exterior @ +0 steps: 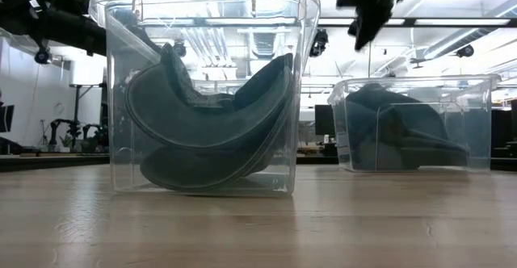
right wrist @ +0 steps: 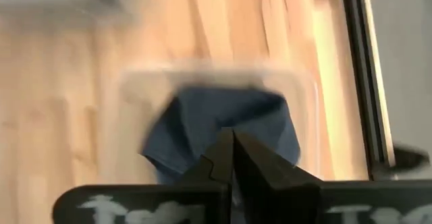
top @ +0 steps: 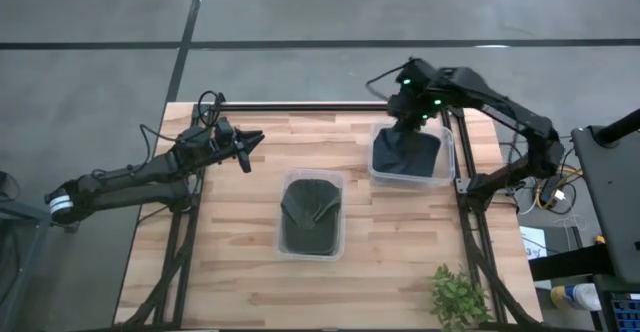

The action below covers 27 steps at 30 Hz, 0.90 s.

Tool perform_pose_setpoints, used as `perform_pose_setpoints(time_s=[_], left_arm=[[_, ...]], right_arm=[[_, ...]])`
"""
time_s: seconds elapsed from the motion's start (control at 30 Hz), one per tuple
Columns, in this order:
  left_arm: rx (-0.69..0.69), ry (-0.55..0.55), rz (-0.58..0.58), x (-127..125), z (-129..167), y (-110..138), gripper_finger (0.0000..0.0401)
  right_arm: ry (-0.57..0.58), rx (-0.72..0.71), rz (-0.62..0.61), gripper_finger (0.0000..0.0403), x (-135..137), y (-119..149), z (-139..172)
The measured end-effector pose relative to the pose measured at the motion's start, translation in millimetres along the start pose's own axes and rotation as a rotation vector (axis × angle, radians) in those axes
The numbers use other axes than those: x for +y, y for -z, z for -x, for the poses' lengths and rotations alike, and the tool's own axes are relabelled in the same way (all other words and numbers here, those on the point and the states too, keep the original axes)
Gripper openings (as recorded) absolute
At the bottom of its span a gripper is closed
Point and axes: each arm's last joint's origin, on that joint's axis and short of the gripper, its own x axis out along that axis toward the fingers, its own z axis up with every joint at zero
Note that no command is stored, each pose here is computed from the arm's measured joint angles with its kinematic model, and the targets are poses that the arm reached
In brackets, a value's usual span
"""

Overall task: Pick & Place hat
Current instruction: Return to Home Position

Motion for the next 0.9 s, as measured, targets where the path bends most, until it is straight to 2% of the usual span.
perform_pose_setpoints(time_s=[0.17,0.4,0.57,0.73,0.9], left_arm=[[0.001,-0.001,0.0,0.1,0.0,0.1,0.0064],[-0.005,-0.001,-0.01,-0.2,0.3,-1.2,0.0064],[-0.027,0.021,-0.013,-2.1,1.5,-7.7,0.0064],[-0.05,0.131,-0.015,-7.2,5.4,-18.0,0.0064],[-0.068,0.275,0.036,-13.5,12.1,-29.8,0.0064]], right_arm=[[-0.032,-0.25,0.01,0.0008,6.9,16.0,39.0],[0.097,-0.497,-0.041,0.0008,22.0,61.5,69.7],[0.148,-0.659,-0.107,0.0009,40.4,95.9,72.7],[0.142,-0.779,-0.184,0.0009,54.8,123.4,63.0],[0.062,-0.832,-0.381,0.0009,64.2,143.6,52.0]])
